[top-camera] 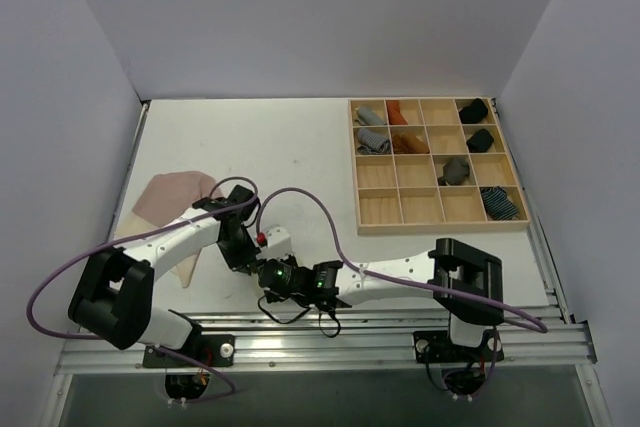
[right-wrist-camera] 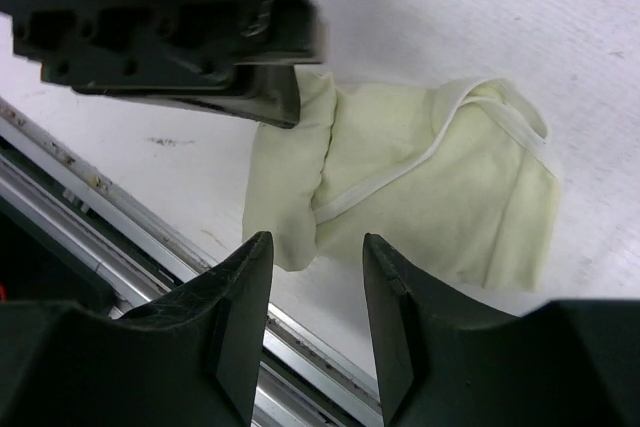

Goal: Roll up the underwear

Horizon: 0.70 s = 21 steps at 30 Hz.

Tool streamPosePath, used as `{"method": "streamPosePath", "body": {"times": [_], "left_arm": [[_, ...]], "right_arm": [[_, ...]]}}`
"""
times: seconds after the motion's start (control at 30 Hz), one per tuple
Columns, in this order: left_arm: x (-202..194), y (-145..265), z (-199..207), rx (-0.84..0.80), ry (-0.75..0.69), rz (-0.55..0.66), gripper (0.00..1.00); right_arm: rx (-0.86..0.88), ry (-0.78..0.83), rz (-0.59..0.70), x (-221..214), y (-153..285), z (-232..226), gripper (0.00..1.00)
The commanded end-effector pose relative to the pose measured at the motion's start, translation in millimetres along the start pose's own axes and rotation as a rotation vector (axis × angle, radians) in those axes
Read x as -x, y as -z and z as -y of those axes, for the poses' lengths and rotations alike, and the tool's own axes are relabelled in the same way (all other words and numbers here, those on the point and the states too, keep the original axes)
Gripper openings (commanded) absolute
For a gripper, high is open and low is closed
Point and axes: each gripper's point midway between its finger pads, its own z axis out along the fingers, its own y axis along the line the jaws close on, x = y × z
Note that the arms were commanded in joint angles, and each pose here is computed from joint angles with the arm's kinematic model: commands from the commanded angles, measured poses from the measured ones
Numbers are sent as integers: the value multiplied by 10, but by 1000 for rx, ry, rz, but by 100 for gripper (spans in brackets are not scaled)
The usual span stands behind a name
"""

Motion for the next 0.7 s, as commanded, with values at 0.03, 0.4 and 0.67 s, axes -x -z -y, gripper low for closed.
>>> {"method": "streamPosePath", "body": {"times": [0.03, 0.4, 0.67], "left_arm": [[22, 62, -93, 96, 16, 2, 2], [11, 24, -78, 139, 18, -20, 2], [6, -4, -89, 159, 14, -29, 2]], "right_arm": [[-35, 152, 3, -64, -74, -56, 37], [-120, 302, 20, -37, -266, -260, 38], [-126, 349, 6, -55, -292, -328, 39]]}}
